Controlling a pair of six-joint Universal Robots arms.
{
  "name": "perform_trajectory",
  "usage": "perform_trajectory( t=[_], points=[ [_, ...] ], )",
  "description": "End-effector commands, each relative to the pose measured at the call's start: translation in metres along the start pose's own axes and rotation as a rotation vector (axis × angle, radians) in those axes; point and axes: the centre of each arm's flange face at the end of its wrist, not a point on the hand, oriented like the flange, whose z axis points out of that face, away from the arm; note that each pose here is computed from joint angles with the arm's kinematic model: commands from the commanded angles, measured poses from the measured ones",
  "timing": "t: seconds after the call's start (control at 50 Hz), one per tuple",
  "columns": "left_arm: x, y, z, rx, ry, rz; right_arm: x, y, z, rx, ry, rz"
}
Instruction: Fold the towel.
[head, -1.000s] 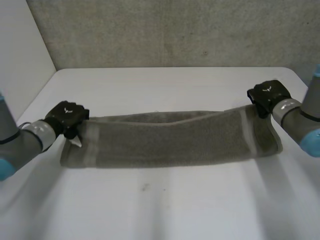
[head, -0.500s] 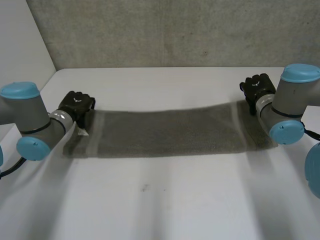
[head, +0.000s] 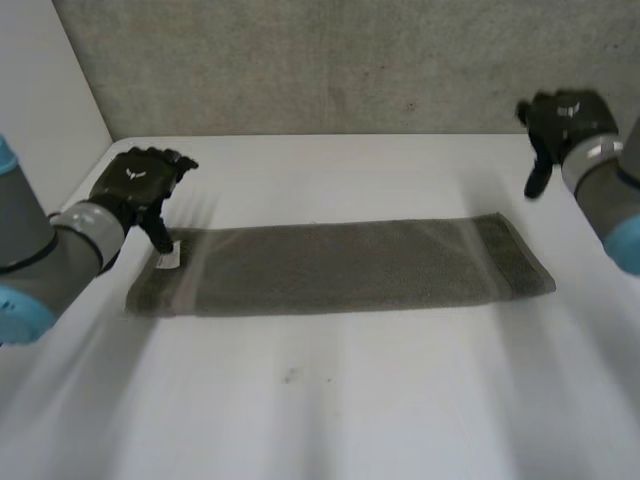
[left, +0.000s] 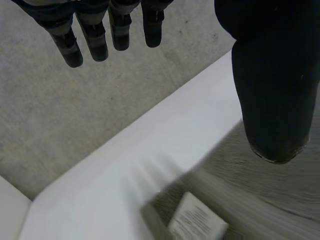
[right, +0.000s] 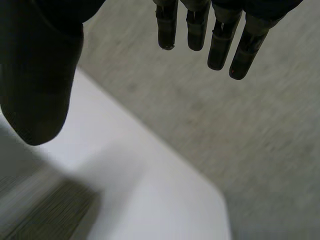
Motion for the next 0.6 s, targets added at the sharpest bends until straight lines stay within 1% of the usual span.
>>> perform_trajectory(
  t=[0.02,0.06,0.08,0.1,0.12,0.18,0.22,0.32,0.46,0.6],
  points=[
    [0.013,0.017,-0.028,0.024,-0.01,-0.02,-0.008,0.064,-0.029,-0.203,-0.065,0.009],
    [0.018,0.023,-0.031,0.071,-0.024,-0.017,-0.015,0.086,-0.034,-0.226,-0.124,0.024],
    [0.018,0.023,-0.031,0.071,-0.024,-0.017,-0.015,0.086,-0.034,-0.226,-0.124,0.025],
    [0.02,0.026,-0.031,0.098,-0.03,-0.02,-0.018,0.096,-0.034,-0.227,-0.138,0.031],
    [0.022,0.027,-0.031,0.132,-0.036,-0.025,-0.018,0.106,-0.031,-0.218,-0.143,0.037],
    [0.025,0.026,-0.031,0.158,-0.044,-0.028,-0.018,0.115,-0.027,-0.205,-0.14,0.041],
    [0.026,0.023,-0.03,0.19,-0.07,-0.03,-0.017,0.128,-0.02,-0.198,-0.123,0.043],
    [0.026,0.027,-0.033,0.172,-0.102,-0.04,-0.019,0.14,-0.015,-0.21,-0.128,0.027],
    [0.028,0.031,-0.037,0.159,-0.102,-0.043,-0.013,0.149,-0.012,-0.22,-0.115,-0.042],
    [0.031,0.031,-0.037,0.162,-0.096,-0.042,-0.011,0.149,-0.007,-0.185,-0.098,-0.049]
  ],
)
